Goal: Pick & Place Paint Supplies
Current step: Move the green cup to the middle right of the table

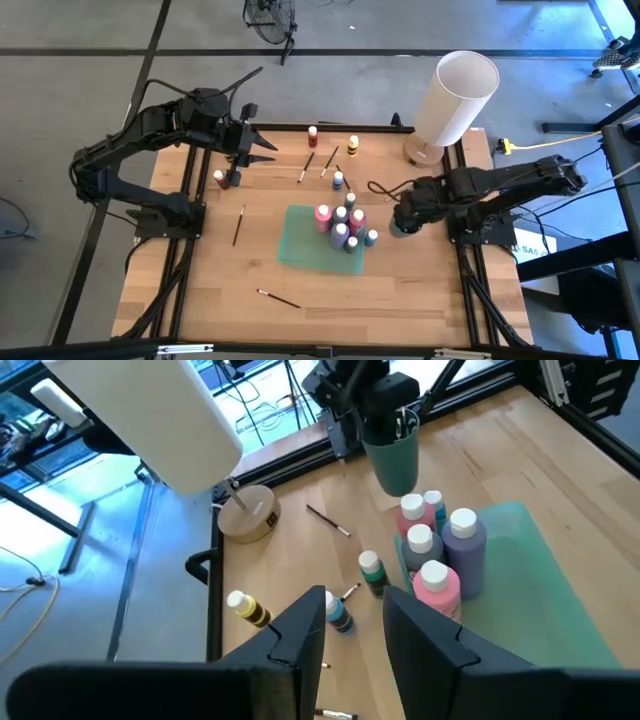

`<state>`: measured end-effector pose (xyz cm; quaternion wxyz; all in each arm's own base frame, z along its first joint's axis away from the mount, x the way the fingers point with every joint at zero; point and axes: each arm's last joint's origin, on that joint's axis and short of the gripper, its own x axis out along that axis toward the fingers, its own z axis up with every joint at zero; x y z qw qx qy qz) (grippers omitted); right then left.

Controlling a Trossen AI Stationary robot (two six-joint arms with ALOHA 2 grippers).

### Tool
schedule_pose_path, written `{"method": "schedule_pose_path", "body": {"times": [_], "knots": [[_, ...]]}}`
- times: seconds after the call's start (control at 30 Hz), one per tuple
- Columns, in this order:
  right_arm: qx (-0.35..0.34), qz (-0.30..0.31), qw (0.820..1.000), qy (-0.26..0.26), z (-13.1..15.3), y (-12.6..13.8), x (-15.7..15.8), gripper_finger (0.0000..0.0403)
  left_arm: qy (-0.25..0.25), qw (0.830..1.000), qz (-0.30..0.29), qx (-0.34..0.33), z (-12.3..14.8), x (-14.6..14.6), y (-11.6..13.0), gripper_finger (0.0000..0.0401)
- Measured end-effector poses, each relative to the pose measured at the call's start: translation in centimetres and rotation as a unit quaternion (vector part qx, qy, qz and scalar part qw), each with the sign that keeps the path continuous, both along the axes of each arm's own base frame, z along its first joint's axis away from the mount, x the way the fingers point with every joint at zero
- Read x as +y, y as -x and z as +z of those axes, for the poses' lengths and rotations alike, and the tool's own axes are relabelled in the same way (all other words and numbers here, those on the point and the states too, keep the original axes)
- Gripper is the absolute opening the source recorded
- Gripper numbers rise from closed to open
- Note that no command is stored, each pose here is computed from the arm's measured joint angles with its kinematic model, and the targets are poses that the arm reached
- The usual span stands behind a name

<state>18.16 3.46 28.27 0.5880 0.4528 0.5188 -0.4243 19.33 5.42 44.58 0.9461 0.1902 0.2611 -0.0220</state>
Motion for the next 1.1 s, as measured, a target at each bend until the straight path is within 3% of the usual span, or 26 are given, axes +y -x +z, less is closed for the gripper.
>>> {"method": "schedule_pose_path", "body": {"times": [0.4,1.1], "knots": [[0.022,-0.021,1.0,-0.003,-2.8,1.0,2.5,0.0003,-0.001,1.0,-0.001,-0.001,0.0,0.0,0.0,0.0098],[0.059,-0.043,0.997,-0.002,-2.9,3.1,5.4,0.0003,-0.005,1.0,-0.001,-0.012,0.2,0.0,-0.1,0.0098]]}}
